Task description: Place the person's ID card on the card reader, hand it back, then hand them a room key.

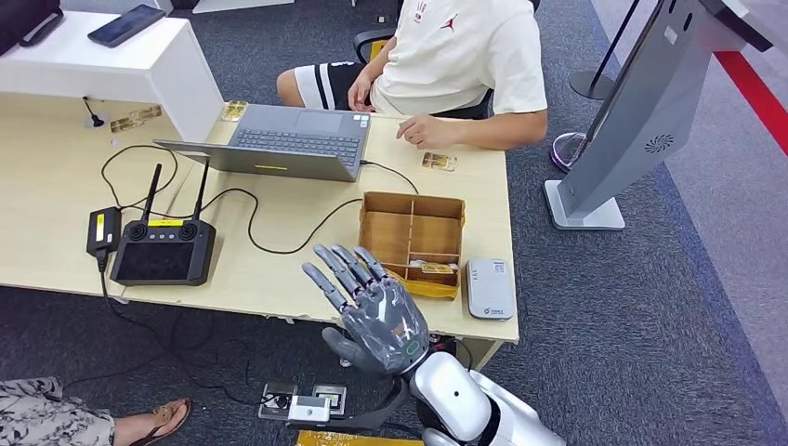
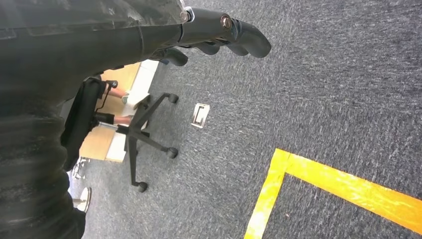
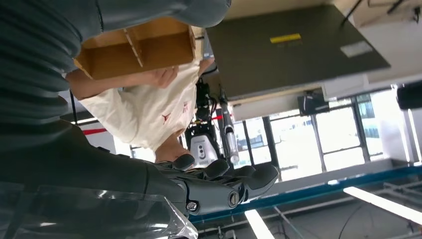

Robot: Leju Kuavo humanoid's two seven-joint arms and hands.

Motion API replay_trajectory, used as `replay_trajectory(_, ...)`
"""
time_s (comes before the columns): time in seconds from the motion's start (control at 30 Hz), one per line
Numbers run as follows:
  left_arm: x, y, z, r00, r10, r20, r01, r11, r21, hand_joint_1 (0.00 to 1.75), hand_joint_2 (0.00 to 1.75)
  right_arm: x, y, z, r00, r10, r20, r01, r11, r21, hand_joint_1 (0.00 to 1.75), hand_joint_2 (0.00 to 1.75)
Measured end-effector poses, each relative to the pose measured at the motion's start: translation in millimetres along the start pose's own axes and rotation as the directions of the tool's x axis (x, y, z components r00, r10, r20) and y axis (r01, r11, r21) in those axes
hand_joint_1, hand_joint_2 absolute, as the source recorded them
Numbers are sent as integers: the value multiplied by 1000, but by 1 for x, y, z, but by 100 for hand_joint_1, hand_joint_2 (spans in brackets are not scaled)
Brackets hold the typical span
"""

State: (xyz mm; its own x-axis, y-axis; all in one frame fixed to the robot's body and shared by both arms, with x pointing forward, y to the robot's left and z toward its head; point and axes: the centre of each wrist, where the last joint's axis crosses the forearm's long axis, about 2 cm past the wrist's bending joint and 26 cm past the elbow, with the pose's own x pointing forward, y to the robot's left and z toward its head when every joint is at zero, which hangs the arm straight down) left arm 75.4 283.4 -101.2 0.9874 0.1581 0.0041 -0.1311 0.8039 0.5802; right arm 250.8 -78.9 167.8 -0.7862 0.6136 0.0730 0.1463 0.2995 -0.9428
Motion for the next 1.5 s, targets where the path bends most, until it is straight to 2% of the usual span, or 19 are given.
replay_trajectory(0.13, 0, 1, -1, 1000, 0, 0, 0, 1000, 2, 0, 175, 2, 22, 0, 1000, 21, -18, -20, 997, 81, 0, 175)
replay_trajectory(0.37, 0, 2, -1, 1000, 0, 1, 0, 1000, 5, 0, 175, 3, 40, 1, 998, 57, -31, -52, 989, 139, 0, 175)
replay_trajectory(0.53, 1, 2, -1, 1000, -9, 20, 9, 1000, 6, 0, 175, -10, 49, -4, 984, 160, -83, -154, 985, 79, 0, 175)
replay_trajectory(0.63, 0, 1, -1, 999, -15, 35, 15, 1000, 5, 0, 175, -28, 48, -11, 965, 218, -147, -221, 975, -7, 0, 175)
replay_trajectory(0.77, 0, -1, 1, 999, -16, 36, 16, 1000, 2, 0, 175, -51, 43, -19, 945, 251, -211, -264, 964, -33, 0, 175)
replay_trajectory(0.93, 0, 0, 0, 1000, -5, 12, 5, 1000, 0, 0, 175, -63, 41, -25, 934, 243, -261, -257, 966, -17, 0, 175)
replay_trajectory(1.13, 0, 2, -1, 1000, 0, -17, 0, 1000, 4, 0, 175, -75, 39, -33, 928, 208, -309, -198, 978, 65, 0, 175)
replay_trajectory(1.5, 1, 5, -4, 999, 5, -32, -5, 1000, 11, 0, 175, -81, 46, -31, 919, 188, -348, -142, 978, 154, 0, 175)
